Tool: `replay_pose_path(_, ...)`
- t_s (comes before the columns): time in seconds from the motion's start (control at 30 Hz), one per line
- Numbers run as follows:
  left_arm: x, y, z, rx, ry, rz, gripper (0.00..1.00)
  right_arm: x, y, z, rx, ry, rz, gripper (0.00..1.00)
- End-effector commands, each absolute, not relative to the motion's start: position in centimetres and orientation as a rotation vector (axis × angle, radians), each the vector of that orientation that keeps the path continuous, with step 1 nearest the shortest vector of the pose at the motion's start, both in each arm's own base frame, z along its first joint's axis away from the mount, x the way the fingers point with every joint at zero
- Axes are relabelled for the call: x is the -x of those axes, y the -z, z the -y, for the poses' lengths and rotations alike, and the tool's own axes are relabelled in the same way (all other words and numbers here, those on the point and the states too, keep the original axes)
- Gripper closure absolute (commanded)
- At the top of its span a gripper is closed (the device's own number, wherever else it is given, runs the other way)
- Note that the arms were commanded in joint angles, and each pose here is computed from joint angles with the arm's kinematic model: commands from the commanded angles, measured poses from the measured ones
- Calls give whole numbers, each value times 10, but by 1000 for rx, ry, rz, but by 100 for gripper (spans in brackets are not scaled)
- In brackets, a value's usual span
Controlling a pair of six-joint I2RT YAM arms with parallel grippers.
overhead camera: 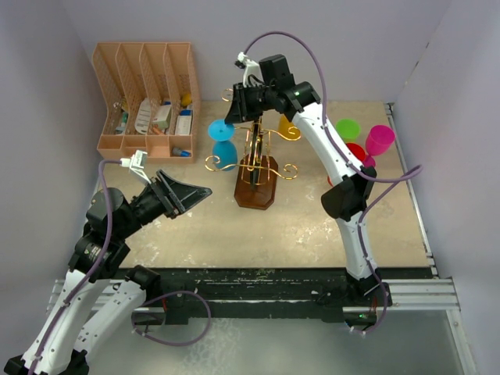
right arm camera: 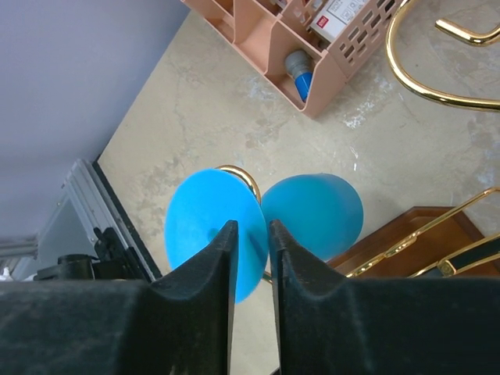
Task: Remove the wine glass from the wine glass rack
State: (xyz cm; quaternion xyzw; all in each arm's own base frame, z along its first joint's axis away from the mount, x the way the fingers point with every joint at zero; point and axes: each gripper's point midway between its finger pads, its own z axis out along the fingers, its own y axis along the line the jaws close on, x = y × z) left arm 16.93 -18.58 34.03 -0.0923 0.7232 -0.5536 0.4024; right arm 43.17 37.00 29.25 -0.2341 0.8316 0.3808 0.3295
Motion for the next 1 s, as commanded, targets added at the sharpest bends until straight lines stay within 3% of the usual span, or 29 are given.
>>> replay_pose_path(0.0,-168,-353,186,186,1401,-1777,30,-431,-292,-369,617,-980,-2186,77)
replay_pose_path(0.17,-168,-353,186,183,1402,-1777,30,-428,-291,-372,625,-1008,-2186,81)
replay_pose_path(0.37,-167,-351,186,185,1403,-1781,30,-421,-304,-380,639,-1107,-2153,100)
replay_pose_path(0.67,-166,-352,184,192,1400,-1777,30,-411,-337,-384,629,-1200,-2075,100)
replay_pose_path(0.97,-166,-352,184,196,1404,-1776,30,-410,-334,-385,628,-1213,-2084,100)
